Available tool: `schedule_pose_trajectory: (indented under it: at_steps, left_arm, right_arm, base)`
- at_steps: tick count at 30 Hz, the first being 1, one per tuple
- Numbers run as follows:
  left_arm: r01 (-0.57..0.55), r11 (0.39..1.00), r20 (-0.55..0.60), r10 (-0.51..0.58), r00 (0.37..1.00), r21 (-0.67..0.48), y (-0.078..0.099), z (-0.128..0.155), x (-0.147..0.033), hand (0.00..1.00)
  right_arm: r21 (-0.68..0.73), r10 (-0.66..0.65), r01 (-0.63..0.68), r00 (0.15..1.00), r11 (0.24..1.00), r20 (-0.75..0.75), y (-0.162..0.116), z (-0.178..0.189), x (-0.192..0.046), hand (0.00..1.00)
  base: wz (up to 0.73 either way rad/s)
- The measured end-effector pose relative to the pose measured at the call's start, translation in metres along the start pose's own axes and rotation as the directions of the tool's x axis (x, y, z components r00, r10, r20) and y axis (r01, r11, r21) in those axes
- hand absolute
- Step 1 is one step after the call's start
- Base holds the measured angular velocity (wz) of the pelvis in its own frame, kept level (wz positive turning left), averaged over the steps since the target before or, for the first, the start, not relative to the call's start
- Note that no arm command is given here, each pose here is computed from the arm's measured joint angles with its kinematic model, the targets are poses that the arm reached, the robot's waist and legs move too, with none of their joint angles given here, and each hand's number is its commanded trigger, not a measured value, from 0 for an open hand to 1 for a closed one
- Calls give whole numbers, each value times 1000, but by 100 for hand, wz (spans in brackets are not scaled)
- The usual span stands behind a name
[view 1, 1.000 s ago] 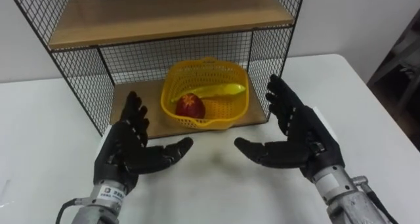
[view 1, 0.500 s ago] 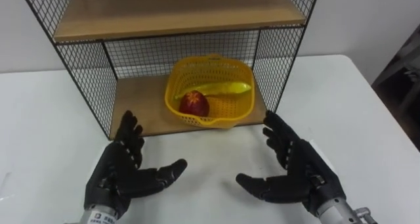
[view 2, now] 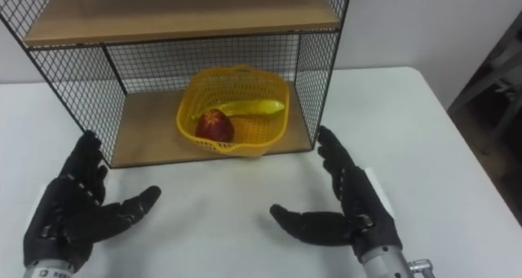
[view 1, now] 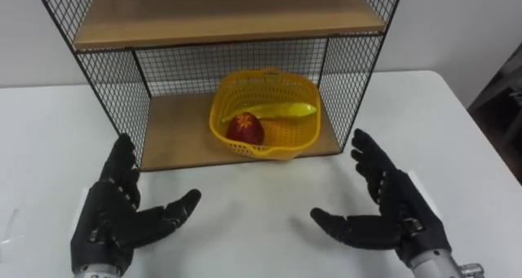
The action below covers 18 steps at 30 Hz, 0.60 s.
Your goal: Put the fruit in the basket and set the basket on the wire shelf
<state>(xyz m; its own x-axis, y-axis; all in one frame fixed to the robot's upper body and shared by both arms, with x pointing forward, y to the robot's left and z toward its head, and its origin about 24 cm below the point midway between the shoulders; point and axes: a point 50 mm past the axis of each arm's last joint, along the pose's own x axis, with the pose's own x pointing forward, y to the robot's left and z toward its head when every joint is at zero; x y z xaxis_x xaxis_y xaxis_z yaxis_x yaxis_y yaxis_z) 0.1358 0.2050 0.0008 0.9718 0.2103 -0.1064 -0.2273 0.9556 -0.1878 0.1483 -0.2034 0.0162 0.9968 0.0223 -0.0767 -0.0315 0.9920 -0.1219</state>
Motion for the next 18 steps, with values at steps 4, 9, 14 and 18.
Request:
schedule_pose_trajectory:
  at_steps: [4,9,14,18]
  left_arm:
    - [-174,985,96,171,981,21,21,14,2,0]
    - [-463,886,282,437,854,28,62,52,0,0]
    - [-641,758,535,594,601,-122,89,111,-6,0]
    - [-720,663,578,676,457,-207,102,128,-19,0]
  right_arm:
    - [-24,-186,188,981,982,57,-21,8,-1,0]
    - [-53,-465,488,855,871,228,-70,40,5,0]
    - [38,-661,727,599,685,452,-111,87,0,0]
    - [100,-752,827,444,554,487,-130,96,-13,0]
  base:
    - [9]
    - [16]
    - [14]
    - [3]
